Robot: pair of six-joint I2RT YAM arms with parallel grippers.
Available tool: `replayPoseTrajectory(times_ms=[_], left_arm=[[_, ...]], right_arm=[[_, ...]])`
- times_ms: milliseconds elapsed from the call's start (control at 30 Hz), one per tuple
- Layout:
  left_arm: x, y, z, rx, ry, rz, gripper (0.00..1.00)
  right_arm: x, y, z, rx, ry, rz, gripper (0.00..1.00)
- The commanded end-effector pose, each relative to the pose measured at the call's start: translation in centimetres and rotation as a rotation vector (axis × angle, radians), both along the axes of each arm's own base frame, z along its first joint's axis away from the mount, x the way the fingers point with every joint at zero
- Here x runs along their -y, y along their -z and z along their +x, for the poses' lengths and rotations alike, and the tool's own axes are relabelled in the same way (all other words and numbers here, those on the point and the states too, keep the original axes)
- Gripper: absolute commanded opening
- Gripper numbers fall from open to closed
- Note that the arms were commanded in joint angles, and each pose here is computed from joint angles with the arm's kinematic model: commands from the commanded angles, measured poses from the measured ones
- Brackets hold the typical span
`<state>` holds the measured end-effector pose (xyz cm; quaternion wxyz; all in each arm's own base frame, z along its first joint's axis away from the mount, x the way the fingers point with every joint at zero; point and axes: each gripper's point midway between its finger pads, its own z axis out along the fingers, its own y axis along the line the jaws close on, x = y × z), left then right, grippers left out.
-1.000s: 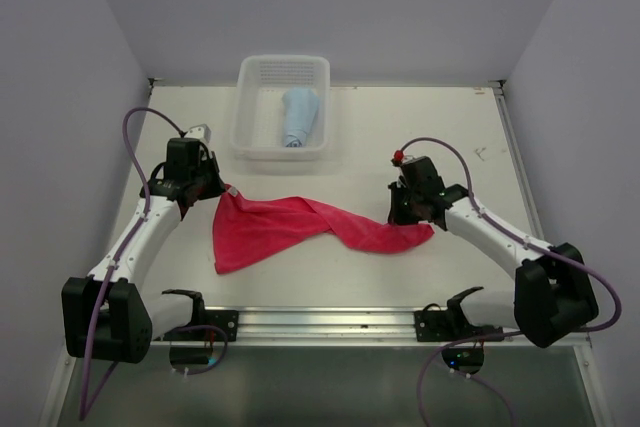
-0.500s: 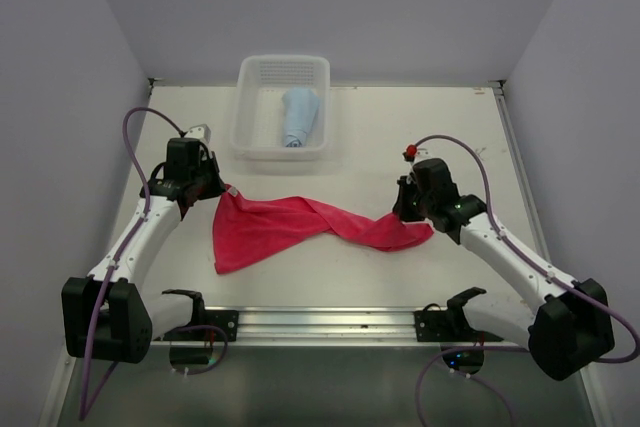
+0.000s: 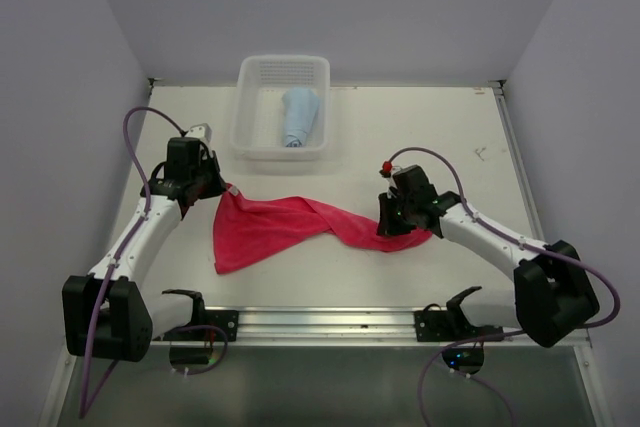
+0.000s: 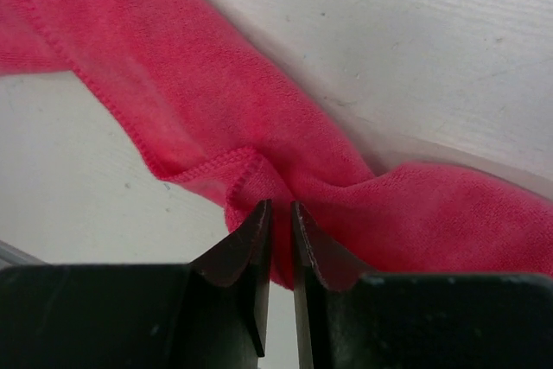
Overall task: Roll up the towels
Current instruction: Flatten the towel
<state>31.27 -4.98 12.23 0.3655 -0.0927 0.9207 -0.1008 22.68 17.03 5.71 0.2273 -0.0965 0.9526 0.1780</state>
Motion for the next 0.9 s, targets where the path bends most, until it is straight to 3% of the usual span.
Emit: replayPoseTrajectory(times_ms=[0,67,167,867], left_arm=[[0.1,-0.3,0.7,0.035,0.023,-0.003,0.00],[0.1,-0.3,0.7,0.034,0.024,-0.004,0.00],[0.1,-0.2,0.7,0.032,0.025,-0.004,0.00],[0.3,-0.2,0.7,0.030,0.033,-0.010,0.00]], right_arm=[[0.6,0.6,0.5,-0.017,0.029,-0.049,0.19],[0.3,0.8,0.8,-0.016,0.027,-0.045,0.29],[-0.3,0.7,1.5,-0.015,0.027,-0.030,0.36],[-1.4,-1.7,2.2,0.001,0.054,0.068,0.39]])
